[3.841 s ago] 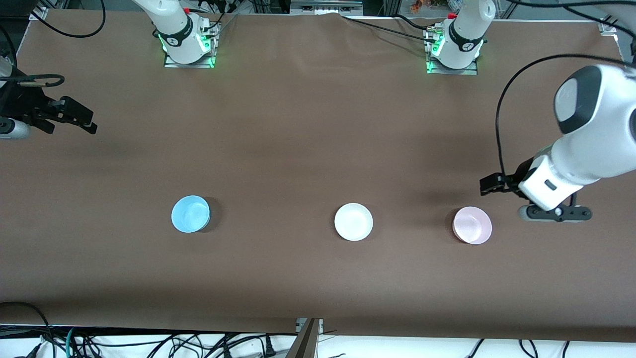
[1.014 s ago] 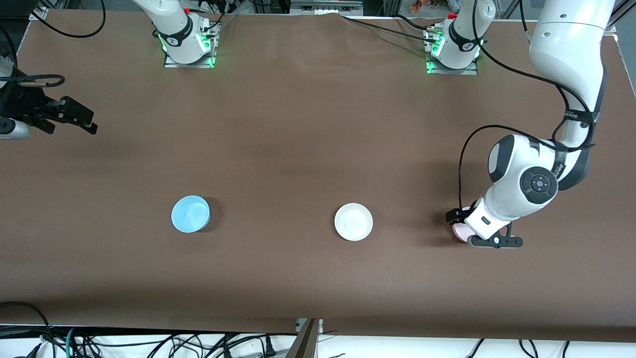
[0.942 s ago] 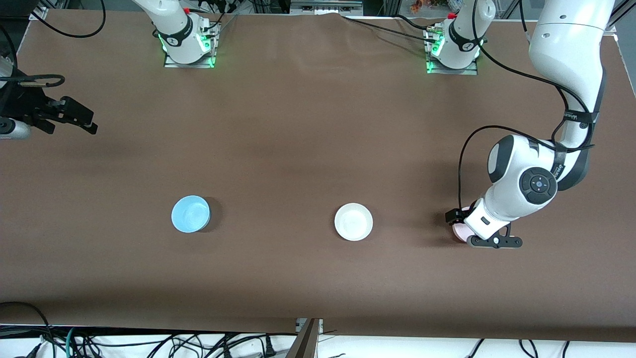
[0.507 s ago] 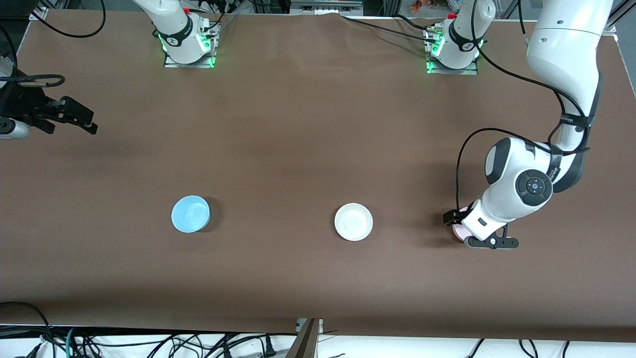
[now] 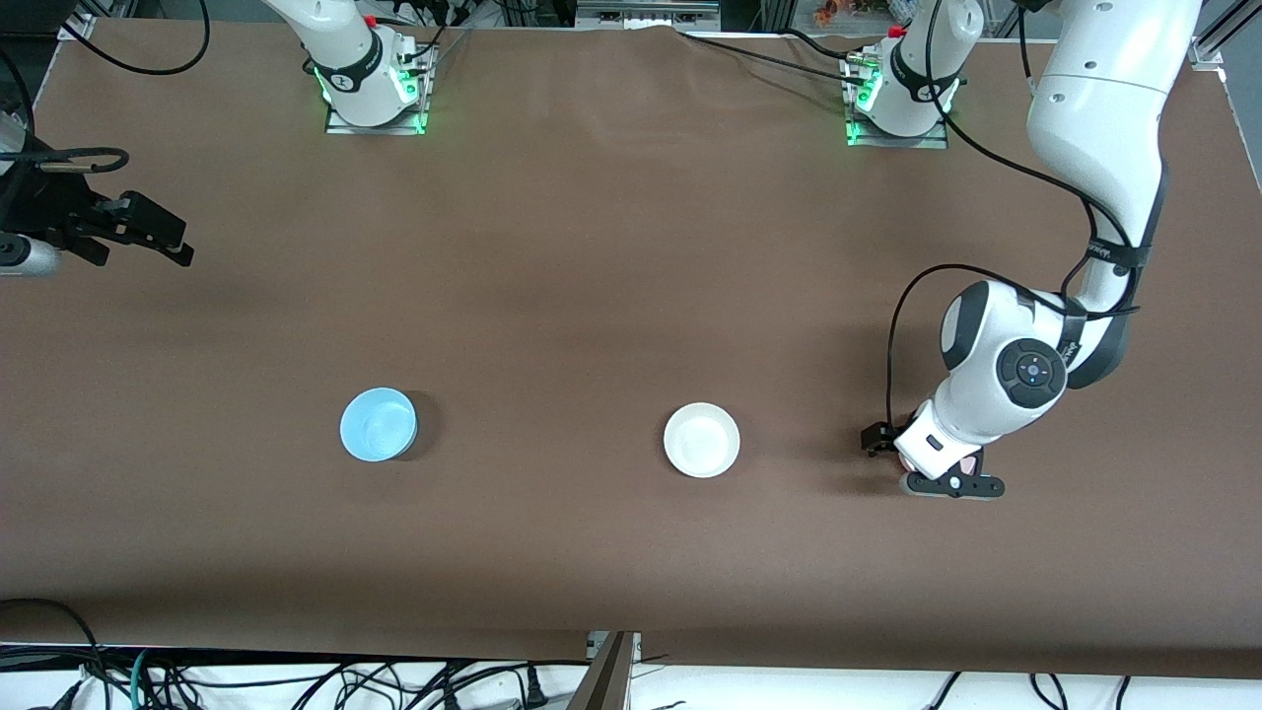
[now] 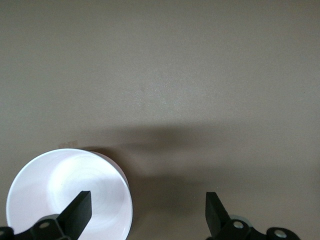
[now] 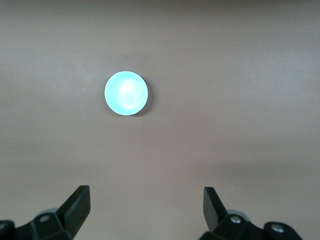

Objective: Stack pink and blue bowls on white bowl
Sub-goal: 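Close the left gripper on the pink bowl rim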

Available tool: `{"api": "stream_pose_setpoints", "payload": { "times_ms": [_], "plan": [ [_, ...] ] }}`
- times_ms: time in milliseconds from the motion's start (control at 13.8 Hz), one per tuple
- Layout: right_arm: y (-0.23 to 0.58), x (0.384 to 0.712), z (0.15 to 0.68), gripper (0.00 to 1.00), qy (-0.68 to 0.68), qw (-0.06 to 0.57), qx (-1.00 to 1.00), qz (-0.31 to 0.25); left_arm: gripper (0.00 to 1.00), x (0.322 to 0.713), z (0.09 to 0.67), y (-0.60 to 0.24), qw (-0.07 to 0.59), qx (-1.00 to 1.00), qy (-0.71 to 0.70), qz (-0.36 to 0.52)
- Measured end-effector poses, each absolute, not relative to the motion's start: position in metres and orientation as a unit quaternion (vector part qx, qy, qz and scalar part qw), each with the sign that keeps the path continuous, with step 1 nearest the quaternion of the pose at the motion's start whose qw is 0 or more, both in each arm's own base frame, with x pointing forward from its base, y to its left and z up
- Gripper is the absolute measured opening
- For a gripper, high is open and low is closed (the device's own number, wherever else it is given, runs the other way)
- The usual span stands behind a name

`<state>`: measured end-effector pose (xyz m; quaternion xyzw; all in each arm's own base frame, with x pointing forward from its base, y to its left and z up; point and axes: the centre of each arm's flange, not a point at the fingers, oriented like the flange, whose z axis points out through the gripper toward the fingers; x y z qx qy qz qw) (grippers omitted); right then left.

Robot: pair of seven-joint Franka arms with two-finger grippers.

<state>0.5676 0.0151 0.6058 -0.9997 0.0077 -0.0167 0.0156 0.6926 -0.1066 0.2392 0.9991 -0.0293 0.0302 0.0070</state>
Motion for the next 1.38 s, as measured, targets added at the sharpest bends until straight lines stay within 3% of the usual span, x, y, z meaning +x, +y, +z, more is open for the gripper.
{"api": "stream_pose_setpoints", "payload": {
  "times_ms": [1377],
  "plan": [
    [0.015, 0.568, 0.606, 1.0, 0.008, 0.016, -1.0, -0.017, 1.0, 0.68, 0.211, -0.097, 0.006, 0.999, -0.038, 0.015]
  ]
}}
